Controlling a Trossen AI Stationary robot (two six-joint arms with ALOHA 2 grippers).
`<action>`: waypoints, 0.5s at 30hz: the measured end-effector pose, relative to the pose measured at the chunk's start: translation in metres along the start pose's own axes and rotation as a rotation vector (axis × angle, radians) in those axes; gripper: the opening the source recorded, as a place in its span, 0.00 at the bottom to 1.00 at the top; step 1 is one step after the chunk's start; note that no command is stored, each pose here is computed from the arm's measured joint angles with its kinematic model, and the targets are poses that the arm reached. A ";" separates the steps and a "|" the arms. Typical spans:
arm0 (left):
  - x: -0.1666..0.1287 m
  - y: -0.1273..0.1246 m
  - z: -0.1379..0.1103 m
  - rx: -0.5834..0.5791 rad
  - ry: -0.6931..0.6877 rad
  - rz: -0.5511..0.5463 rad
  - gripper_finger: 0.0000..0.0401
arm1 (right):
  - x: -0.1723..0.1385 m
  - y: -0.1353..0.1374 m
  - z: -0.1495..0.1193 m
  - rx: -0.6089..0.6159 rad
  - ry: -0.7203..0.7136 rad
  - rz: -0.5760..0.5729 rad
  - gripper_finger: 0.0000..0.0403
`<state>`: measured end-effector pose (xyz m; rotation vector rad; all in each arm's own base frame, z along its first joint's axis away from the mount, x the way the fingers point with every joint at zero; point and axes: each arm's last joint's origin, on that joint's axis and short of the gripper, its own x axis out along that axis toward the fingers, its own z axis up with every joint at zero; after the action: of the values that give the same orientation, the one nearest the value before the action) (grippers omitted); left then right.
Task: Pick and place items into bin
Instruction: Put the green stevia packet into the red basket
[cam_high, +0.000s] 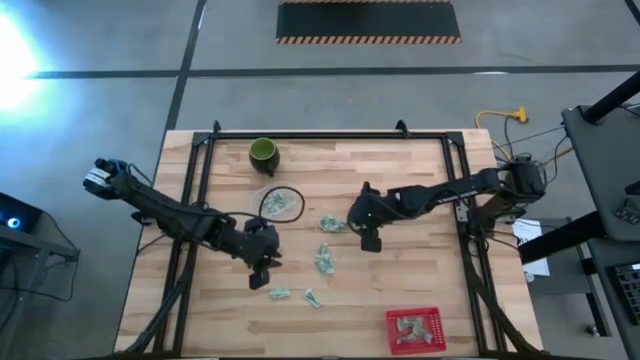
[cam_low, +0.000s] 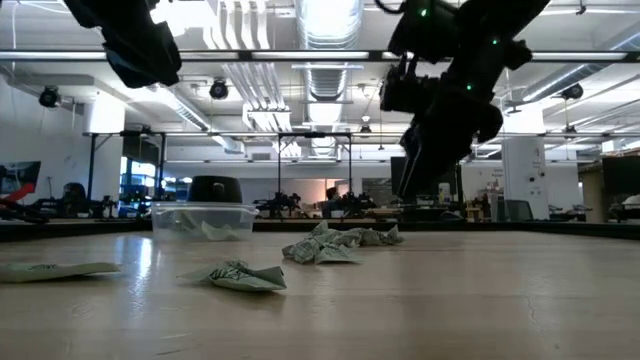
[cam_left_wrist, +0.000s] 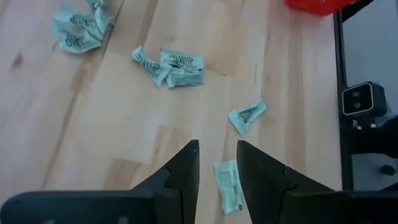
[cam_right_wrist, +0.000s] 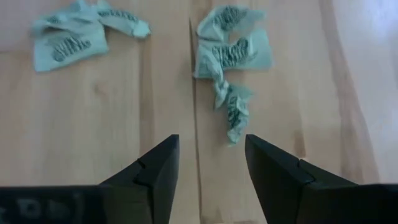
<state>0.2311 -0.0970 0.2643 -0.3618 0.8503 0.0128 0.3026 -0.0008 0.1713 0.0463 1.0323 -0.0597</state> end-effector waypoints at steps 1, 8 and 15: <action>0.000 -0.002 -0.001 -0.007 0.002 -0.003 0.22 | 0.003 -0.001 -0.001 0.004 0.009 0.000 0.44; -0.002 -0.010 -0.008 -0.006 0.006 -0.014 0.22 | 0.020 -0.006 0.001 -0.015 -0.001 0.001 0.43; -0.002 -0.010 -0.009 -0.018 -0.003 -0.003 0.22 | 0.039 -0.009 -0.006 -0.010 0.057 -0.008 0.43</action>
<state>0.2252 -0.1090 0.2635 -0.3798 0.8469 0.0183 0.3170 -0.0103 0.1347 0.0348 1.0895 -0.0609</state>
